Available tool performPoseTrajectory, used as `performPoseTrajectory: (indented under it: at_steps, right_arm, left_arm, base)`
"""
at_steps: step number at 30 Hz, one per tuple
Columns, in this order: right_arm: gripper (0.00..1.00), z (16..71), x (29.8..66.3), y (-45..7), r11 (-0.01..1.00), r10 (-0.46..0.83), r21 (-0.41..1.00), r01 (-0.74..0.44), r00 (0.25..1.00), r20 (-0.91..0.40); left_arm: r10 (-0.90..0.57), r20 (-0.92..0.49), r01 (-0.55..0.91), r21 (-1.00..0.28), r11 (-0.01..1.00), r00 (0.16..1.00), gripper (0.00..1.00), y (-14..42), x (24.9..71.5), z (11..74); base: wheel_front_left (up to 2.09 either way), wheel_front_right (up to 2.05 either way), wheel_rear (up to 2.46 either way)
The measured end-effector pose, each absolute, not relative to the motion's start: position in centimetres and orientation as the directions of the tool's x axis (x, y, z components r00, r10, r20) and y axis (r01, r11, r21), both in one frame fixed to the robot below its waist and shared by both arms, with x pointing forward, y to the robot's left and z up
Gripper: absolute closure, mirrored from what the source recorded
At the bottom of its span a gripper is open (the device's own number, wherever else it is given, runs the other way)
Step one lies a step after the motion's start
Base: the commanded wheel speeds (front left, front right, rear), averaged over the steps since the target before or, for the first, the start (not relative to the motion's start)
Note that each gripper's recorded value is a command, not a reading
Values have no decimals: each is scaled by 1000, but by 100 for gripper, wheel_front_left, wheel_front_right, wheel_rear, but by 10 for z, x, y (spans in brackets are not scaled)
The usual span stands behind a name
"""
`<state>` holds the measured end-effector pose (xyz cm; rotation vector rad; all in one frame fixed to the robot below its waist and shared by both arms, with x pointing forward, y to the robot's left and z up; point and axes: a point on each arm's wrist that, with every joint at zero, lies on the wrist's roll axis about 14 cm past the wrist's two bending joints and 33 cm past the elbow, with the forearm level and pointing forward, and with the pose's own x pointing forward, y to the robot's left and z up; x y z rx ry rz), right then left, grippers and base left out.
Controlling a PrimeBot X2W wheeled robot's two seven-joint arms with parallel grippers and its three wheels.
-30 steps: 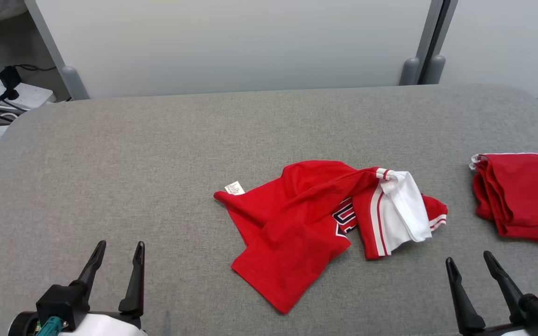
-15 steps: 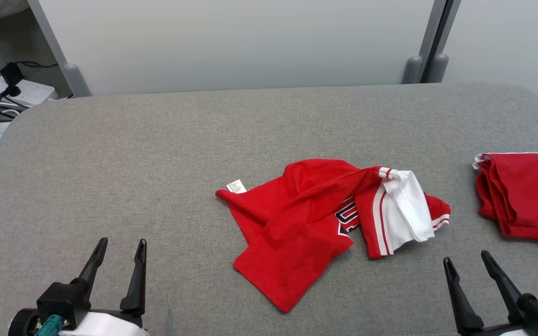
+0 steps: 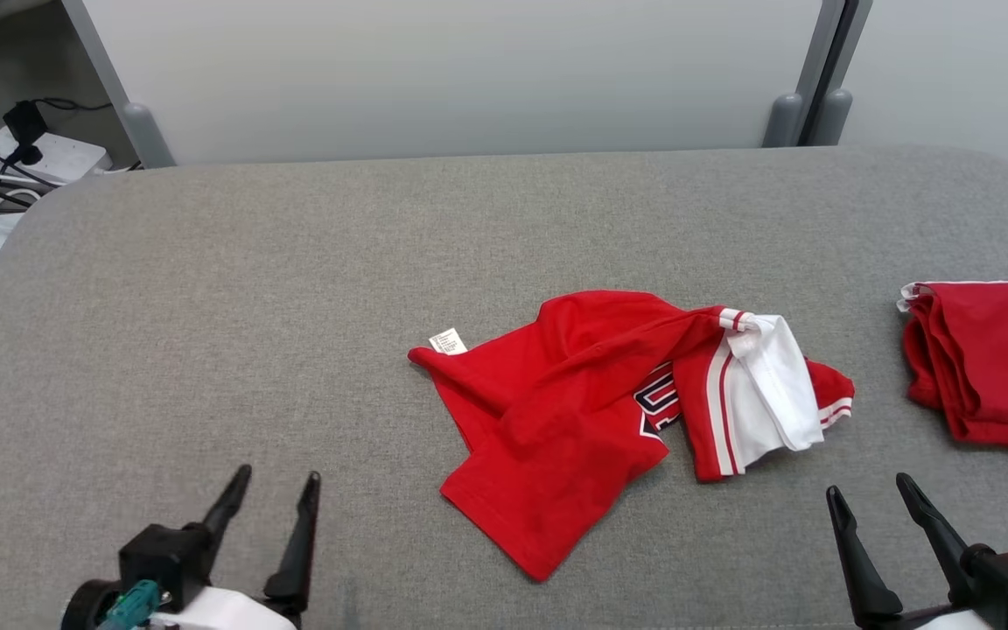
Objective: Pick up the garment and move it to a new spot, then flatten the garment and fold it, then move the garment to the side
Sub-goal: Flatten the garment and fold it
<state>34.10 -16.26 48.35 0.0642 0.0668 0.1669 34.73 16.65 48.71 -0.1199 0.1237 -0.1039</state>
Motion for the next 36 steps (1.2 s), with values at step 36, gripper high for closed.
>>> performPoseTrajectory:
  at_steps: [36]
  right_arm:
    - [0,417,407,-163,953,255,-84,-289,924,-286]
  left_arm:
    - [-472,-461,342,-339,877,752,0,67,384,381]
  base:
    - [0,0,0]
